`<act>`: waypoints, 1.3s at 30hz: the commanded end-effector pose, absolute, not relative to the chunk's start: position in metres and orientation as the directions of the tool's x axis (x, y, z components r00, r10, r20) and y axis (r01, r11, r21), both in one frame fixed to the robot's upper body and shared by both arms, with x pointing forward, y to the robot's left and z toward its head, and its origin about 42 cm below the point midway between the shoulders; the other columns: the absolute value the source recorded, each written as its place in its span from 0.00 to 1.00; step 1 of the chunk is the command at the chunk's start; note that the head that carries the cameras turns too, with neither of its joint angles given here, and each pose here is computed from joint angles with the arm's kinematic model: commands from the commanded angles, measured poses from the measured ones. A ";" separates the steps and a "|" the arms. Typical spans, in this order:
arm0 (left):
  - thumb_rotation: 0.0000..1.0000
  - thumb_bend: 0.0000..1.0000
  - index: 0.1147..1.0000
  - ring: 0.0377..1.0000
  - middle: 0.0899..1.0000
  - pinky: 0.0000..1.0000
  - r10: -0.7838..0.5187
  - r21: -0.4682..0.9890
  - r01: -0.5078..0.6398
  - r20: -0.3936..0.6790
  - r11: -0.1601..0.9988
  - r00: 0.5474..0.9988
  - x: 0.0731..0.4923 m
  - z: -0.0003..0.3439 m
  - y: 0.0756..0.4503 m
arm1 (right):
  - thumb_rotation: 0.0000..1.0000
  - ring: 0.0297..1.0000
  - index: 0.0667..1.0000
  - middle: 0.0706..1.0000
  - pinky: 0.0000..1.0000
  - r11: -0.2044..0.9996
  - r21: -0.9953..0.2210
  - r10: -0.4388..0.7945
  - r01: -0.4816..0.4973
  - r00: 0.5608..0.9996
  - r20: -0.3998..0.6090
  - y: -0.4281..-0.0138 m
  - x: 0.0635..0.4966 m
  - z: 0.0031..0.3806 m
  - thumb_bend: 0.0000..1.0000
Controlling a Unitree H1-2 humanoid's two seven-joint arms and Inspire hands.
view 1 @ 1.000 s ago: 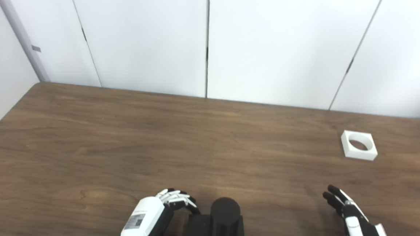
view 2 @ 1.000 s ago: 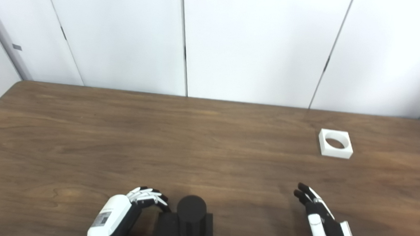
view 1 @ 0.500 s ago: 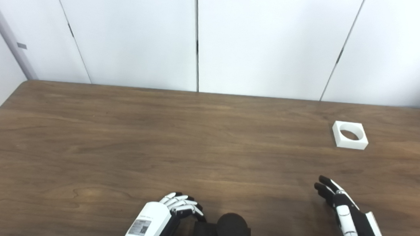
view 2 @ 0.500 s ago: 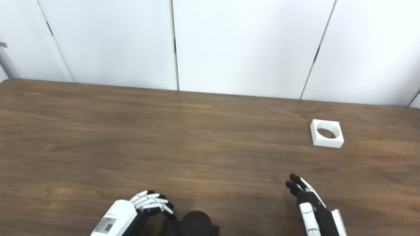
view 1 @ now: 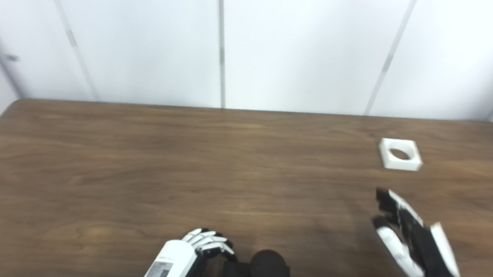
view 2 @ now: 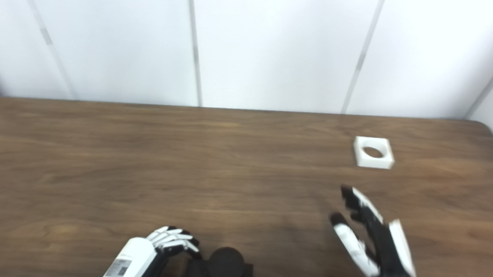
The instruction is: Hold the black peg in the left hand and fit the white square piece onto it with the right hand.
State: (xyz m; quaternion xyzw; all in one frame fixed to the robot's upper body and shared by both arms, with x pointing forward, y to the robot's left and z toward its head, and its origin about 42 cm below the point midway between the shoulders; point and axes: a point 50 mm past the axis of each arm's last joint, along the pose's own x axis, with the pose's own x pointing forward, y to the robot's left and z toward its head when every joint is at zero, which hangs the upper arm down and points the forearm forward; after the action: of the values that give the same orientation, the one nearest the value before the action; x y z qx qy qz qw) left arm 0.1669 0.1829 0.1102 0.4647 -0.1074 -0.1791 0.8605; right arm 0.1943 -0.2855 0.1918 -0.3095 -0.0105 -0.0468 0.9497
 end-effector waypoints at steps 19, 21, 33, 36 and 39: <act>0.05 0.52 0.42 0.81 0.73 0.90 -0.410 0.855 0.254 -0.053 0.452 0.910 0.162 0.095 0.207 | 0.14 1.00 0.87 0.95 0.92 0.469 -0.874 -0.066 0.127 0.992 0.109 -0.352 0.307 0.270 0.86; 0.05 0.52 0.42 0.81 0.73 0.90 -0.411 0.855 0.254 -0.052 0.452 0.910 0.161 0.095 0.209 | 0.15 1.00 0.87 0.95 0.94 0.441 -0.889 -0.068 0.124 0.992 0.105 -0.357 0.319 0.273 0.86; 0.05 0.52 0.42 0.81 0.73 0.91 -0.412 0.858 0.245 -0.043 0.451 0.910 0.157 0.093 0.217 | 0.20 0.99 0.85 0.94 0.96 0.305 -0.950 -0.088 0.059 0.996 0.034 -0.379 0.388 0.274 0.86; 0.05 0.52 0.42 0.81 0.73 0.91 -0.412 0.858 0.244 -0.042 0.453 0.910 0.156 0.094 0.217 | 0.19 0.99 0.84 0.94 0.97 0.285 -0.957 -0.098 0.043 0.995 0.016 -0.382 0.399 0.276 0.86; 0.05 0.52 0.42 0.81 0.72 0.91 -0.411 0.857 0.243 -0.040 0.454 0.911 0.156 0.095 0.217 | 0.20 1.00 0.84 0.94 0.96 0.256 -0.967 -0.104 0.016 0.995 -0.011 -0.386 0.412 0.275 0.87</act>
State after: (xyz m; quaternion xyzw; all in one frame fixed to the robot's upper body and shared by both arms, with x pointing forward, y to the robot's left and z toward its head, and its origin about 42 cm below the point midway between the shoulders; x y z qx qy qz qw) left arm 0.1659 0.2034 0.1055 0.4619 -0.1229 -0.1771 0.8603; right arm 0.4017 -0.3813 0.2428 -0.5861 0.0781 -0.0206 0.8062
